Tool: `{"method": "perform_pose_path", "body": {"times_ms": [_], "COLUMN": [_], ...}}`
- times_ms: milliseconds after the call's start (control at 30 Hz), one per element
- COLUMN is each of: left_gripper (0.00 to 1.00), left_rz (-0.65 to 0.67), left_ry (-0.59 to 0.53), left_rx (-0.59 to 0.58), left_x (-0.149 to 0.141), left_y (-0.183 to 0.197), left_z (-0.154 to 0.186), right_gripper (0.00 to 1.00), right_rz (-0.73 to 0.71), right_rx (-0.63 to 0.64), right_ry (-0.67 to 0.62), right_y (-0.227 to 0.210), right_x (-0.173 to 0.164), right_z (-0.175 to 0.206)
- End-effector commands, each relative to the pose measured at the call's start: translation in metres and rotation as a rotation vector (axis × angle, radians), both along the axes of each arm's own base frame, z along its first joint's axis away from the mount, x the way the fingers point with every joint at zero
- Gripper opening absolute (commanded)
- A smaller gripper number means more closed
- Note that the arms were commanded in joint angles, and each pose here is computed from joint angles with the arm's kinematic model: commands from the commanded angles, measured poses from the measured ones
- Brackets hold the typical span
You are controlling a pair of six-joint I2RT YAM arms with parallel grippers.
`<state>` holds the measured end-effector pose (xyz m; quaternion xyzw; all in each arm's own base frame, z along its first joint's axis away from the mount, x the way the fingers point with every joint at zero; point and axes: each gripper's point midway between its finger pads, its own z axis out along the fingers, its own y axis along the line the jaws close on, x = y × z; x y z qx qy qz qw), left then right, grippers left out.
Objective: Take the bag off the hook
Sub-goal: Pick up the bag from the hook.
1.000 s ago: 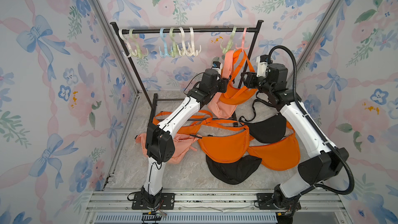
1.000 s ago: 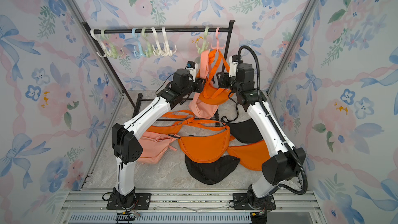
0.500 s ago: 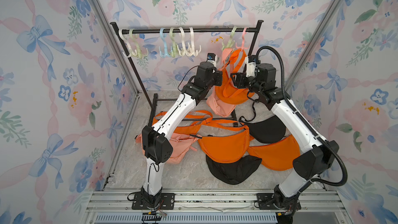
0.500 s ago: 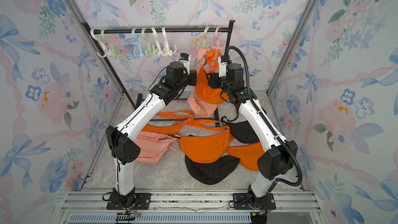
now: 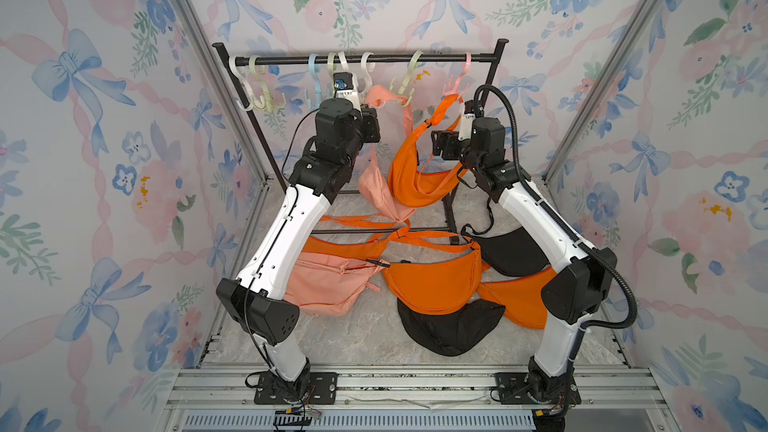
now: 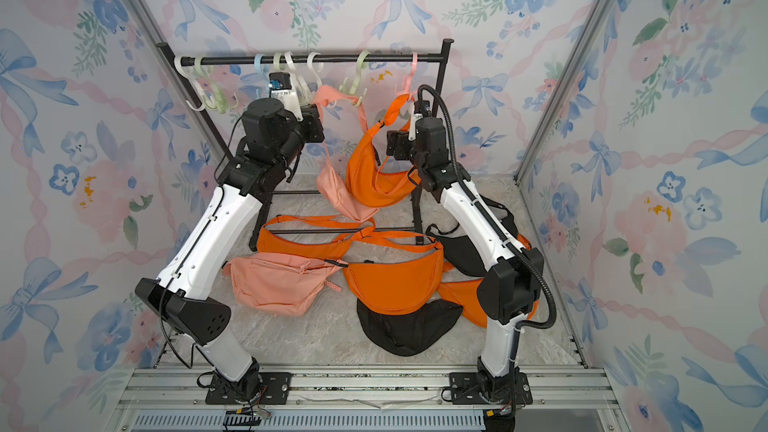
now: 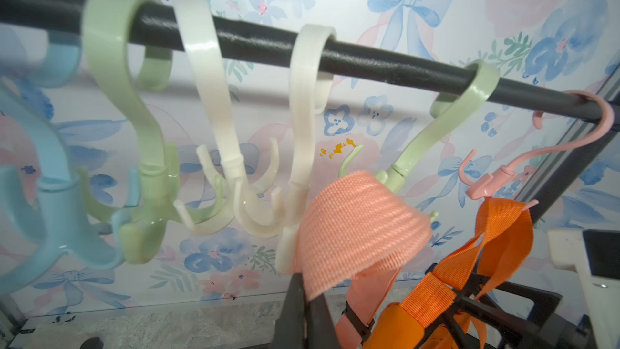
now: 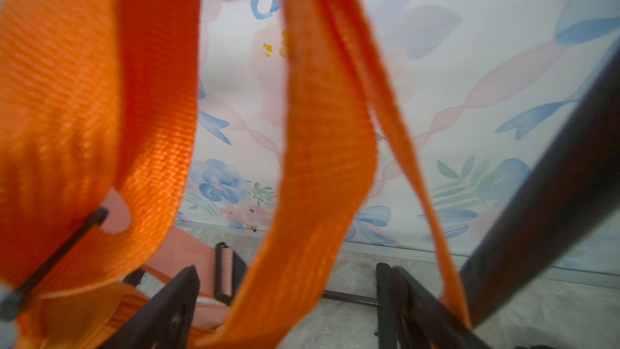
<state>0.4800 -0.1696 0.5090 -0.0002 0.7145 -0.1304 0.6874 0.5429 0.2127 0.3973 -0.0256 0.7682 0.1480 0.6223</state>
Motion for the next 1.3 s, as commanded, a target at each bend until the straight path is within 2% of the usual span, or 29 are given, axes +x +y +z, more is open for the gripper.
{"method": "perform_pose_path", "body": {"times_ms": [0, 133, 233, 300, 533, 633, 767, 800, 1133, 1267], "left_gripper": [0.0, 0.0, 0.0, 0.0, 0.0, 0.0, 0.0, 0.0, 0.0, 0.0], "left_rz": [0.06, 0.099, 0.117, 0.121, 0.109, 0.097, 0.078, 0.073, 0.044, 0.045], "left_ry": [-0.046, -0.055, -0.06, -0.067, -0.09, -0.092, -0.096, -0.099, -0.091, -0.089], "left_rx": [0.024, 0.02, 0.018, 0.017, 0.019, 0.016, -0.001, -0.004, -0.023, -0.032], "left_x": [-0.006, -0.01, -0.015, -0.019, -0.029, -0.032, -0.039, -0.041, -0.059, -0.064], "left_y": [0.022, 0.043, 0.052, 0.056, 0.057, 0.056, 0.056, 0.055, 0.056, 0.059], "left_z": [0.015, 0.02, 0.021, 0.023, 0.033, 0.034, 0.037, 0.039, 0.043, 0.042], "right_gripper": [0.91, 0.92, 0.92, 0.92, 0.94, 0.93, 0.95, 0.95, 0.95, 0.84], "right_rz": [-0.131, -0.223, -0.217, -0.16, 0.009, 0.074, 0.201, 0.239, 0.486, 0.507], "right_rx": [0.014, -0.031, -0.04, -0.036, -0.035, -0.042, -0.043, -0.049, 0.006, 0.053], "right_ry": [-0.074, -0.058, -0.054, -0.08, -0.27, -0.314, -0.354, -0.34, -0.321, -0.319], "right_y": [-0.032, -0.063, -0.066, -0.051, 0.015, 0.038, 0.074, 0.088, 0.177, 0.192], "right_x": [0.011, 0.014, 0.007, -0.007, -0.091, -0.103, -0.101, -0.093, -0.055, -0.036], "right_z": [0.024, 0.024, 0.025, 0.029, 0.059, 0.067, 0.075, 0.064, 0.049, 0.046]}}
